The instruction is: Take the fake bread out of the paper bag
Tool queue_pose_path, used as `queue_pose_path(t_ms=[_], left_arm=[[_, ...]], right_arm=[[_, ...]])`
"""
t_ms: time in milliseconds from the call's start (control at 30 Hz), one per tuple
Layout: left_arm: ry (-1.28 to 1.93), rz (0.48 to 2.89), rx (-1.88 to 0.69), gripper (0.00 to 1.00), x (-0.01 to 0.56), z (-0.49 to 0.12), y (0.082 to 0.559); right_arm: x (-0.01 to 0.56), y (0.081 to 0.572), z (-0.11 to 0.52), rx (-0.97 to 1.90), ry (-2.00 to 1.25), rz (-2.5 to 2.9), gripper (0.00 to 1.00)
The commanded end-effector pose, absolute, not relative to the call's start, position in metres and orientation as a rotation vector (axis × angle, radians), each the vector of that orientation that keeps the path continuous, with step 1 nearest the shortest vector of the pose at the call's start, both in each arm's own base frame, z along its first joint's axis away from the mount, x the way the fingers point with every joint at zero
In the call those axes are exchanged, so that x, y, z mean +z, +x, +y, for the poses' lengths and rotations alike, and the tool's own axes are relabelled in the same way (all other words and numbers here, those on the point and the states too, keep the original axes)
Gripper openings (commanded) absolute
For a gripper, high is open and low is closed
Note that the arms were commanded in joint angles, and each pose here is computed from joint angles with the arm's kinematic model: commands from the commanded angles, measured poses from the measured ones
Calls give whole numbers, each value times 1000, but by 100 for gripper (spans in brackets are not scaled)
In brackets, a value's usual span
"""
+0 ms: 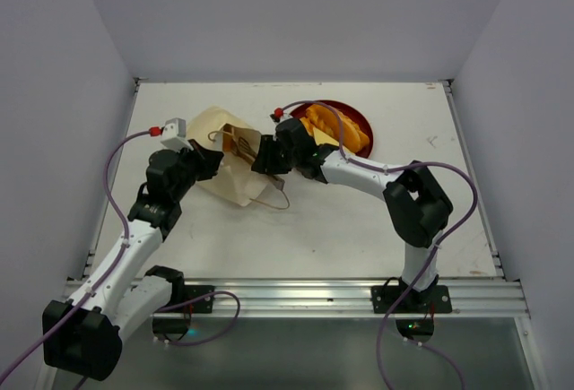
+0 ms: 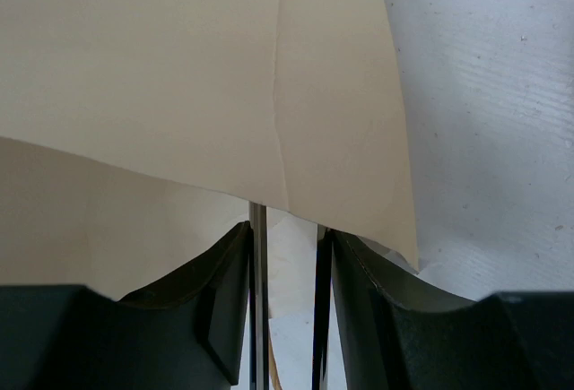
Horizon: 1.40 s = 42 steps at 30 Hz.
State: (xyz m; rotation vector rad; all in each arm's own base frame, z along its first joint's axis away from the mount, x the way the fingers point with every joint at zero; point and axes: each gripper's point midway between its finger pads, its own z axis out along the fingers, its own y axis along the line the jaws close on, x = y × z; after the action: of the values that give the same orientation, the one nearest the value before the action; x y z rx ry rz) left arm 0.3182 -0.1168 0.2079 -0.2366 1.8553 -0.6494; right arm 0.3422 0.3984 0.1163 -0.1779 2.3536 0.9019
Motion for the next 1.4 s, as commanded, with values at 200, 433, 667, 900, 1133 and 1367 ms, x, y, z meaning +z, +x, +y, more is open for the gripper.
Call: queue_pose_path(t_ms=[200, 433, 667, 900, 1133, 1367], left_arm=[[-244, 1772, -728, 0, 230, -123, 322], [-216, 1798, -773, 0, 225, -131, 318], [-204, 1793, -804, 0, 228, -136, 316], [-194, 1794, -818, 0, 229, -138, 315], [-193, 1801, -807, 0, 228, -137, 315], [-197, 1815, -726, 0, 221, -127, 317]], right_arm=[[150, 370, 406, 932, -101, 2246, 43], [147, 372, 416, 968, -98, 2262, 43], [132, 375, 412, 921, -95, 2282, 42], [127, 373, 423, 979, -115, 2296, 36], [124, 374, 420, 992, -115, 2306, 20], [152, 385, 404, 1051, -125, 2222, 12]])
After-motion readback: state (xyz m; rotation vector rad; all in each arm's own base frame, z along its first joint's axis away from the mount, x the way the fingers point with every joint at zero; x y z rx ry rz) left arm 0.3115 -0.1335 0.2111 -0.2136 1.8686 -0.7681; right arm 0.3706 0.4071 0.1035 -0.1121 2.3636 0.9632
